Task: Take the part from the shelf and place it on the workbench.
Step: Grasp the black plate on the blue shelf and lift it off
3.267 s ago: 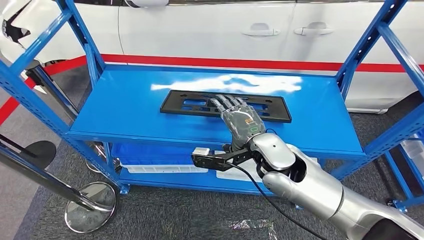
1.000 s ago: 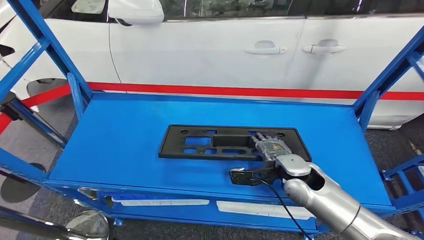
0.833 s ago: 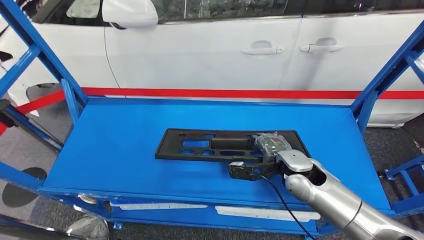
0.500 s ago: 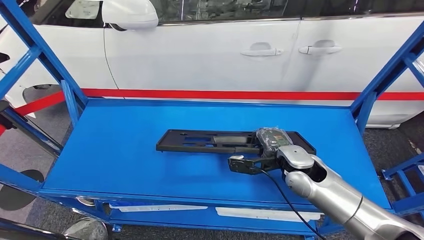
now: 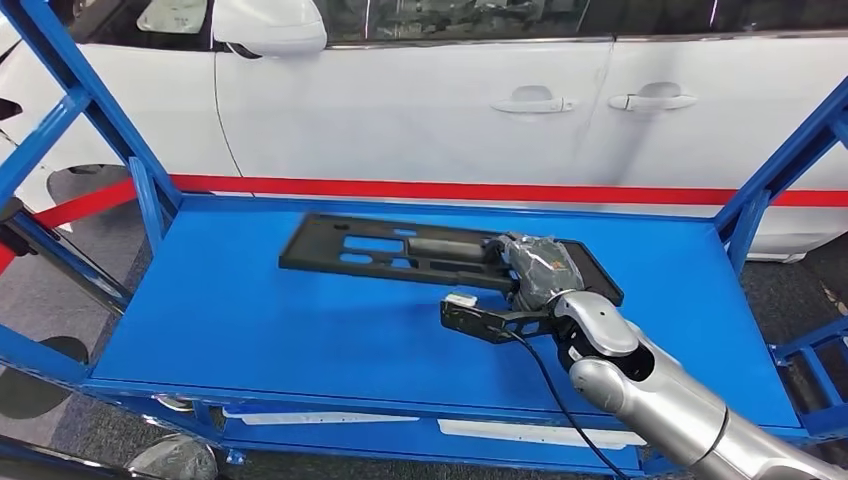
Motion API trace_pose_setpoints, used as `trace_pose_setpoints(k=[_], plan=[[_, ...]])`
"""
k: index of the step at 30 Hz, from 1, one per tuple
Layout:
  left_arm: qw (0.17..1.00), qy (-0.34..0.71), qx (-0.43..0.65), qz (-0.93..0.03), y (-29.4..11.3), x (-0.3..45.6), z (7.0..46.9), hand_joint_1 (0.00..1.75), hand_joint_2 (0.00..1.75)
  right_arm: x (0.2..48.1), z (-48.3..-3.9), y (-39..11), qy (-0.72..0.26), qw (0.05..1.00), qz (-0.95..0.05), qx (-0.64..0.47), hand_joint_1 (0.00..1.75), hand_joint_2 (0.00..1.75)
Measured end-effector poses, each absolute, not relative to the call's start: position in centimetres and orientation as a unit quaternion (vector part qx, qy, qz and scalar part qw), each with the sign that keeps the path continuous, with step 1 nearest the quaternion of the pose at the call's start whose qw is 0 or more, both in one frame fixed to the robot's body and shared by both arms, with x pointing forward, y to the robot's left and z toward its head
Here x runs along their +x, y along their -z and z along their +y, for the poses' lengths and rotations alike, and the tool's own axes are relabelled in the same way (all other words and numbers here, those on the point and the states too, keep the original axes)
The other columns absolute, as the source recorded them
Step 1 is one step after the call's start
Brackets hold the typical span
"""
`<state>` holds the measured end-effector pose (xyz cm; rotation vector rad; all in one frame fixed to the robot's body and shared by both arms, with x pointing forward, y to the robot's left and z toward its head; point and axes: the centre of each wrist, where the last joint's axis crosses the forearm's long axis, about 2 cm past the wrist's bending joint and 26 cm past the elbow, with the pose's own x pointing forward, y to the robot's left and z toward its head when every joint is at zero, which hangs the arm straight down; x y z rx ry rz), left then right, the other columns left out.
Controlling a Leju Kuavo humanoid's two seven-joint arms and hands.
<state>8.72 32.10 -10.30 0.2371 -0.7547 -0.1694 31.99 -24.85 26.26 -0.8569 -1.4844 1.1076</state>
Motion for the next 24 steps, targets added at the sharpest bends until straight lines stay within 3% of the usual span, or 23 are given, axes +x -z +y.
trace_pose_setpoints(k=[14, 24], plan=[[0.927, 0.076, 0.149, -0.337, 10.3, 8.7, 31.5, 0.00, 1.75, 29.1, -23.8, -30.0, -0.279, 0.519, -0.788, -0.178, 1.75, 1.75], [0.933, 0.071, 0.161, -0.315, 10.3, 8.8, 30.9, 0.00, 1.75, 28.2, -23.9, -30.2, -0.140, 0.557, -0.819, -0.007, 1.75, 1.75]])
